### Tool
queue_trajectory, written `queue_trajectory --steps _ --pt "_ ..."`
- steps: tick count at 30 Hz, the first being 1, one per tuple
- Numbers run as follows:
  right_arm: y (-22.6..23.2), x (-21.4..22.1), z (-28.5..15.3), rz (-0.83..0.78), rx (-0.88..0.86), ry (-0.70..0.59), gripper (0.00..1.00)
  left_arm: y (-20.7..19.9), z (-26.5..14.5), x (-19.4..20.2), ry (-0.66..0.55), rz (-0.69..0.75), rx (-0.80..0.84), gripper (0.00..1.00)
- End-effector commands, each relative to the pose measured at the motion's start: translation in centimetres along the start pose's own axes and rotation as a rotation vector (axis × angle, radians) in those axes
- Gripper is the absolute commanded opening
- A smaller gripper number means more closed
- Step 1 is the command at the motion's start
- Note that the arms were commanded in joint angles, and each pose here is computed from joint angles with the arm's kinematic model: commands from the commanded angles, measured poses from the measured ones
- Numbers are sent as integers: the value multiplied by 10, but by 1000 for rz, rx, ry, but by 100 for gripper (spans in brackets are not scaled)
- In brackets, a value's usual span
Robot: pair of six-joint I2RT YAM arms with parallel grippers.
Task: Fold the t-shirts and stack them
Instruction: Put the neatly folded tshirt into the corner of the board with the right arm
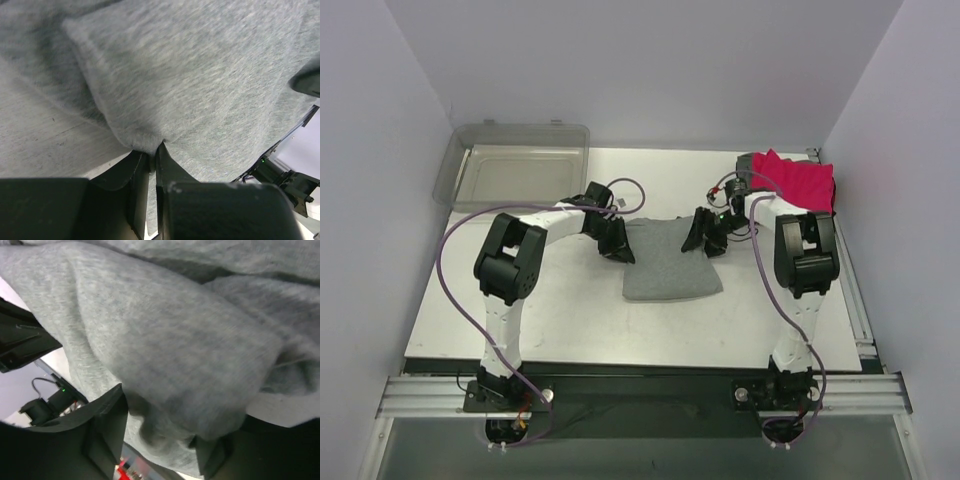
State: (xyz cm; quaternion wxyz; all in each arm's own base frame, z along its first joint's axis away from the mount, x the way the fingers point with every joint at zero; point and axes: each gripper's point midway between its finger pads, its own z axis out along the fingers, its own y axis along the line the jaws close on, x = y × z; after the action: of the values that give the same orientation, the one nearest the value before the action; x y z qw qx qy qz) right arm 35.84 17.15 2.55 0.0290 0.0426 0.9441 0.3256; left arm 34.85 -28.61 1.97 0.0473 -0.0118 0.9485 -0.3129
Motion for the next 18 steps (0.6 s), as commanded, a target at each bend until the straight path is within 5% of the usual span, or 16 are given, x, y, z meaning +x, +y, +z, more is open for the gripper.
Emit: queue_trajectory --steps 1,4,6,10,18 --pt "-14 2 14 19 60 27 48 15 10 5 11 11 -32 15" --pt "-11 -2 11 14 64 13 29 12 8 4 7 16 -22 20" --pt "-10 -4 9 16 64 4 1 8 6 3 1 24 -11 31" --pt "-4 -14 -1 -2 73 -37 0 3 0 0 -1 30 -8 55" --pt "2 -33 -47 -64 178 -96 0 10 -45 -22 -96 10 -5 65"
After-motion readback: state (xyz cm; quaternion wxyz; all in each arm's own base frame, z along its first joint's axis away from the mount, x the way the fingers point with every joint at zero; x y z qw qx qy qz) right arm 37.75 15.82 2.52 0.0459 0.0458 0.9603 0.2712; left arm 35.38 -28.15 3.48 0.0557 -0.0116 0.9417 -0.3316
